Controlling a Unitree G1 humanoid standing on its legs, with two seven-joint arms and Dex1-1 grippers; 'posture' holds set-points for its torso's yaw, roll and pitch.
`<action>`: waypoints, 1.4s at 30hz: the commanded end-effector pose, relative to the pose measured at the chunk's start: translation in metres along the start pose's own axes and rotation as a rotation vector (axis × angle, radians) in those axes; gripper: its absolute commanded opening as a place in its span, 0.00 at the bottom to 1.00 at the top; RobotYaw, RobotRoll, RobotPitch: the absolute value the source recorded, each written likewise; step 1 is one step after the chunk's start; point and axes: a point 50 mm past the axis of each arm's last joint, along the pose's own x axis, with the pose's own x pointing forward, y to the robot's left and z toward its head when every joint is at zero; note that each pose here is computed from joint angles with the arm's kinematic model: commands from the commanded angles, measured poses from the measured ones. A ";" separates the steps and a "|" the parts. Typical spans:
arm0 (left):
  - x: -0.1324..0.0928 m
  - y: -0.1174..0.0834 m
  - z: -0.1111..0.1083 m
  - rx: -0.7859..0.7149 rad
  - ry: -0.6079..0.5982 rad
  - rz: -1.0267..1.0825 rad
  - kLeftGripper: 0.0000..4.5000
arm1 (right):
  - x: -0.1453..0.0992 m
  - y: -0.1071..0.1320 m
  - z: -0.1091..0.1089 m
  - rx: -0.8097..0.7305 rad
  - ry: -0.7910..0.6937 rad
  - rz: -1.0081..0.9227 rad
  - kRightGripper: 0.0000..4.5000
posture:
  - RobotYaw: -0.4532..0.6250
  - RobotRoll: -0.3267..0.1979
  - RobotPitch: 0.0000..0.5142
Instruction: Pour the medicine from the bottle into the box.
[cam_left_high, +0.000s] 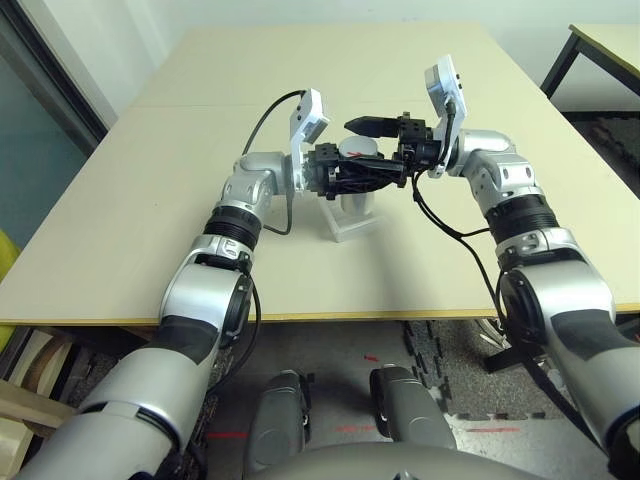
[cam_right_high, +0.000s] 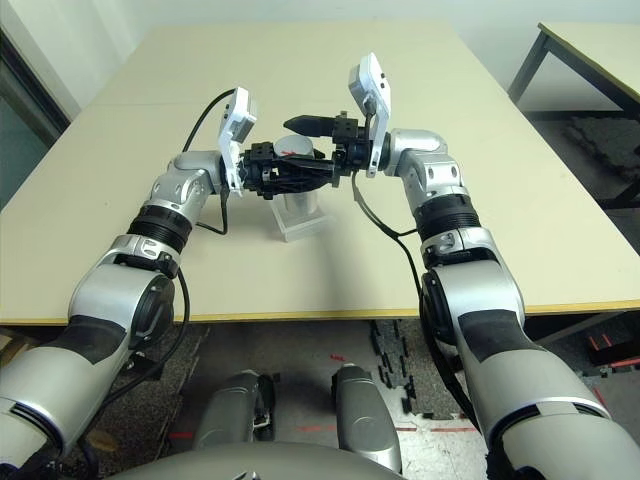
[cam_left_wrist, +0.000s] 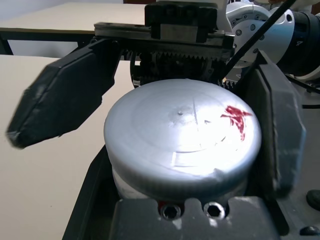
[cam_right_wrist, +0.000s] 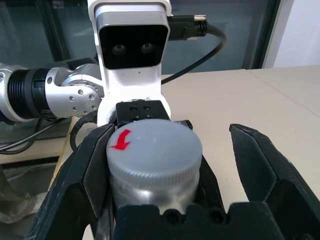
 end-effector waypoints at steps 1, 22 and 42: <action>-0.007 -0.002 0.005 0.024 -0.009 -0.052 0.61 | -0.040 -0.012 0.001 0.027 0.006 -0.160 1.00 | 0.19 0.62 0.11; -0.010 0.001 0.002 0.023 -0.001 -0.015 0.61 | -0.069 -0.011 0.013 -0.007 0.041 -0.128 1.00 | 0.18 0.62 0.12; 0.005 0.003 0.004 0.048 0.017 -0.022 0.61 | -0.018 0.004 0.020 -0.044 0.026 0.063 1.00 | 0.17 0.62 0.13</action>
